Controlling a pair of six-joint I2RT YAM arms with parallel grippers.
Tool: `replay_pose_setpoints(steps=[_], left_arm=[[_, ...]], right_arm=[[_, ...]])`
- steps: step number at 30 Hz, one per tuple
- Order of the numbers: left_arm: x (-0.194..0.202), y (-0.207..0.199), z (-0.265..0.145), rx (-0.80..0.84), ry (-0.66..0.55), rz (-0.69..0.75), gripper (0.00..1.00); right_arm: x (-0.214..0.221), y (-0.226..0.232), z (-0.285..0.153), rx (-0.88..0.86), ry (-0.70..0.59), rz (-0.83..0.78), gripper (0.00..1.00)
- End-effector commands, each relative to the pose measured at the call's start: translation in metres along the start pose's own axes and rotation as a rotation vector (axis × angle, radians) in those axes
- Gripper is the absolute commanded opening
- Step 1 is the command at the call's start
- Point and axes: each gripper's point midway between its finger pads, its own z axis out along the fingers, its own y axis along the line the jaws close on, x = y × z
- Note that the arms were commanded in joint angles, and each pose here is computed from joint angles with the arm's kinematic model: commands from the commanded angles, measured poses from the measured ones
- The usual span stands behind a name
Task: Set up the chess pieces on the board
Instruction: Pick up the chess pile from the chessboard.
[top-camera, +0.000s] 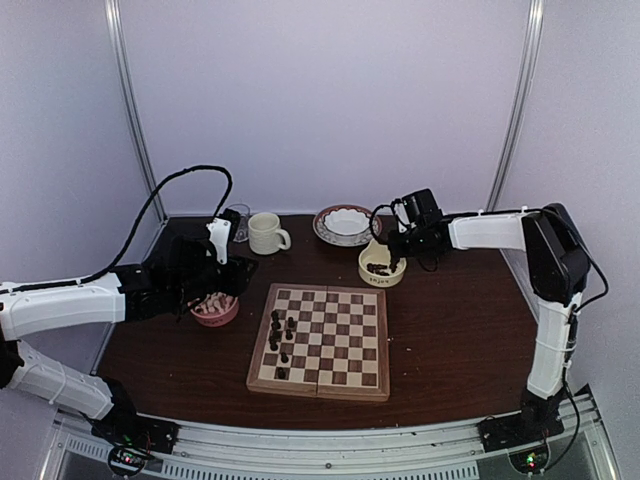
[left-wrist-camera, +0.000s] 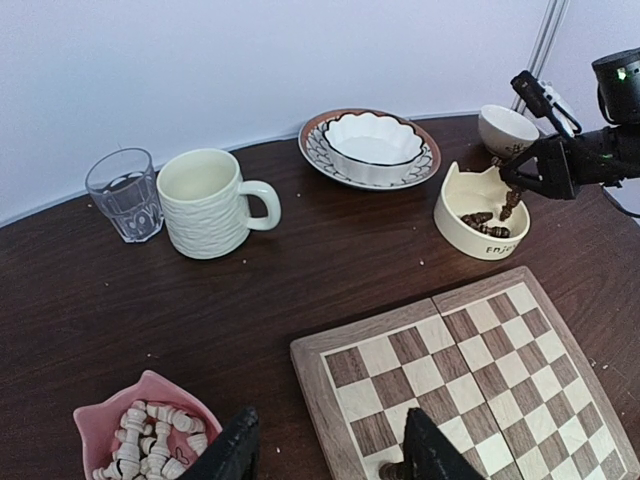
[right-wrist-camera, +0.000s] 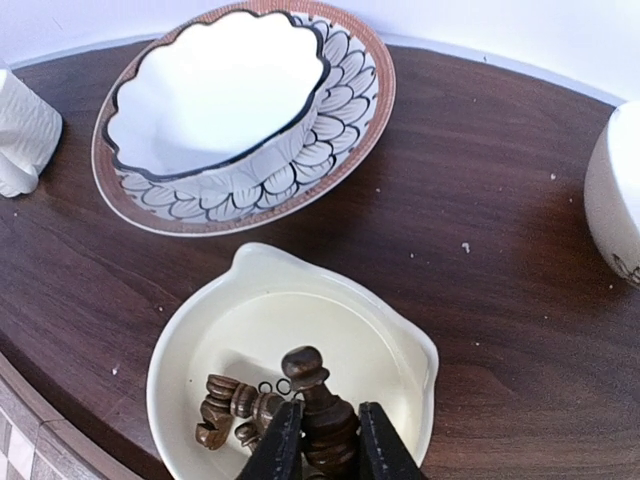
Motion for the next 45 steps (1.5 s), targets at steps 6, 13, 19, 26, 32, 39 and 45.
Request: replay_pose_setpoints(steps=[6,13,19,26,32,39,45], left_arm=[[-0.015,-0.003,-0.002,0.012,-0.043,-0.009,0.5],[-0.014,-0.001,-0.001,-0.001,-0.044,-0.01,0.5],[-0.015,-0.002,-0.002,0.006,-0.045,-0.011,0.5],[-0.014,-0.005,0.0,0.019,-0.04,-0.016,0.5],[-0.014,-0.005,-0.001,0.019,-0.04,-0.016,0.5],[-0.013,-0.006,0.0,0.022,-0.037,-0.015,0.5],[-0.012,-0.006,0.002,0.021,-0.032,-0.012,0.5]], right_arm=[[-0.029,0.006,-0.019,-0.046,-0.127,0.028,0.21],[-0.026,0.009,-0.009,-0.056,-0.105,0.032,0.21],[-0.026,0.013,-0.008,-0.081,-0.102,0.032,0.21],[-0.02,0.005,0.0,0.018,-0.058,-0.005,0.21],[-0.018,0.008,-0.003,0.277,-0.042,-0.203,0.2],[-0.017,0.021,0.003,0.101,-0.046,-0.106,0.2],[-0.014,0.01,0.004,0.2,-0.005,-0.147,0.21]])
